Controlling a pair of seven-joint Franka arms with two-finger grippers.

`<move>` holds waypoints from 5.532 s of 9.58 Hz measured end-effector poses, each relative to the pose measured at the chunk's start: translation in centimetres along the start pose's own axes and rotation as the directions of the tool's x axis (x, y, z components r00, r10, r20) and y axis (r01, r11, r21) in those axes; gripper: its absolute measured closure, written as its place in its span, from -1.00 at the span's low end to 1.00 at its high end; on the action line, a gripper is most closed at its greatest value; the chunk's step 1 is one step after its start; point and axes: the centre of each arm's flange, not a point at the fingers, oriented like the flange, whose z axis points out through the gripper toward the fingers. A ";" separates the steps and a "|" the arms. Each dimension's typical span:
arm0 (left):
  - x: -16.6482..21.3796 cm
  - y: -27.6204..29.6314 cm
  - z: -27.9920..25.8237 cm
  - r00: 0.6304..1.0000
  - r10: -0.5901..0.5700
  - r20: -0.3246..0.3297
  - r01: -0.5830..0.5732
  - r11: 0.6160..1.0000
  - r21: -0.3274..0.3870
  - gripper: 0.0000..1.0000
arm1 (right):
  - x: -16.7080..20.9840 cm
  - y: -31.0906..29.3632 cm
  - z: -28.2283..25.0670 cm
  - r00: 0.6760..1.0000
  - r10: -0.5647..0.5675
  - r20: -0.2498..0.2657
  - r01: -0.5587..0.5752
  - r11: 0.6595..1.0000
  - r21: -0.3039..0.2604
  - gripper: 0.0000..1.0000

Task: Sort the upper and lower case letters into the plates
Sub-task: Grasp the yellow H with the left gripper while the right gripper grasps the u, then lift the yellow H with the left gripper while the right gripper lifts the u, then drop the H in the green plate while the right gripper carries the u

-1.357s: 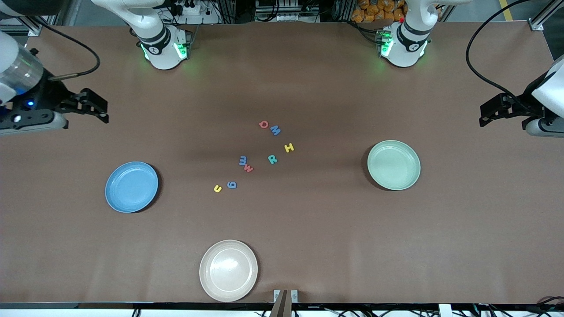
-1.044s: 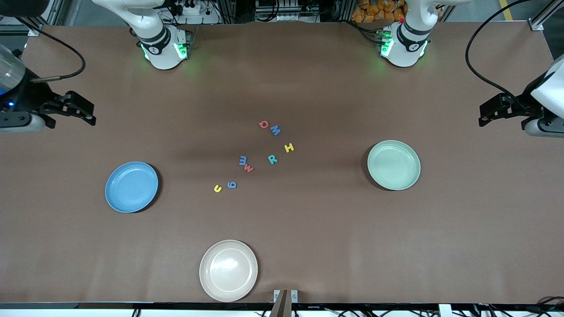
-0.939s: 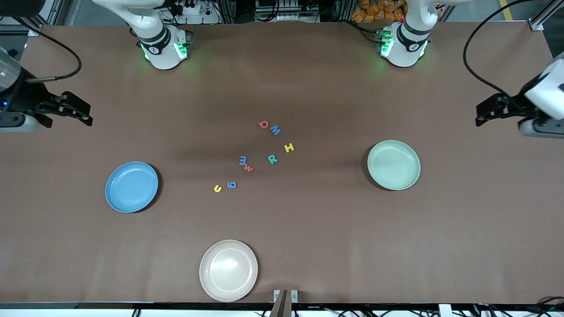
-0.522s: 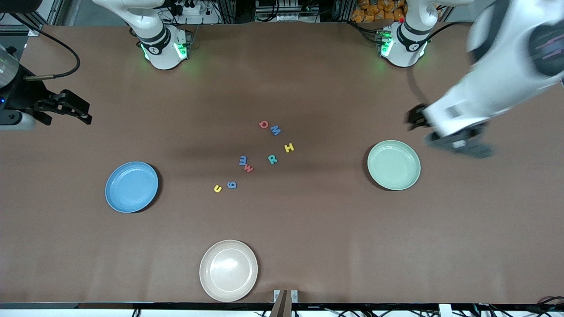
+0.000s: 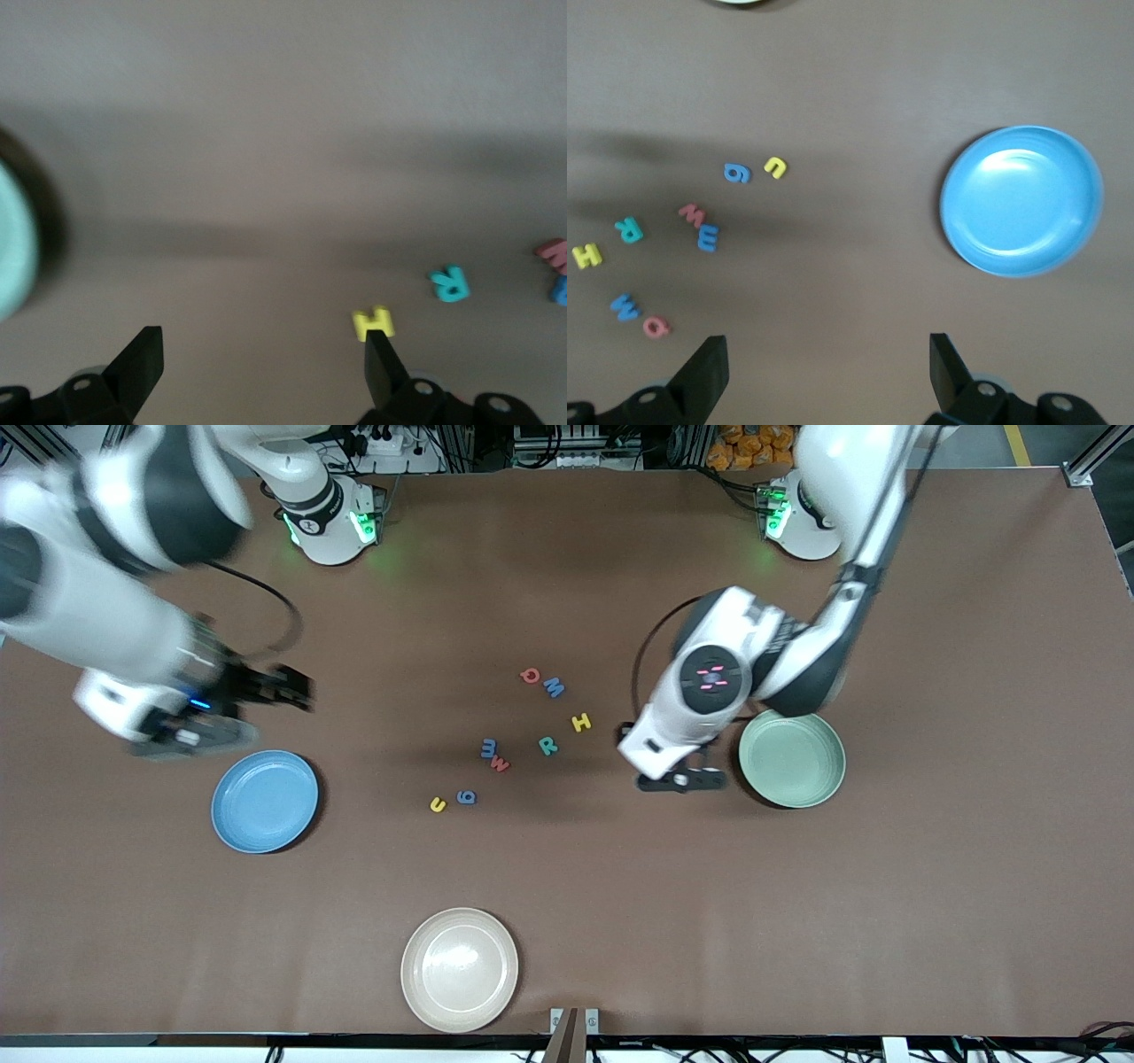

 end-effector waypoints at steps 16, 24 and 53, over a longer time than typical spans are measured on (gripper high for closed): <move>-8.4 6.8 16.6 0.947 -0.315 -0.060 0.313 0.949 -0.044 -0.44 | 6.9 -5.3 25.7 0.724 0.689 0.014 -0.689 0.723 0.052 -1.00; -6.1 6.4 15.3 0.941 -0.323 -0.096 0.318 0.946 -0.067 -0.08 | 6.5 -8.2 29.2 0.773 0.634 -0.010 -0.633 0.772 0.055 -1.00; 3.2 -22.6 7.0 0.965 0.241 0.099 -0.257 0.942 0.218 0.17 | 6.2 11.3 20.0 0.862 0.503 0.068 -0.501 0.864 -0.041 0.34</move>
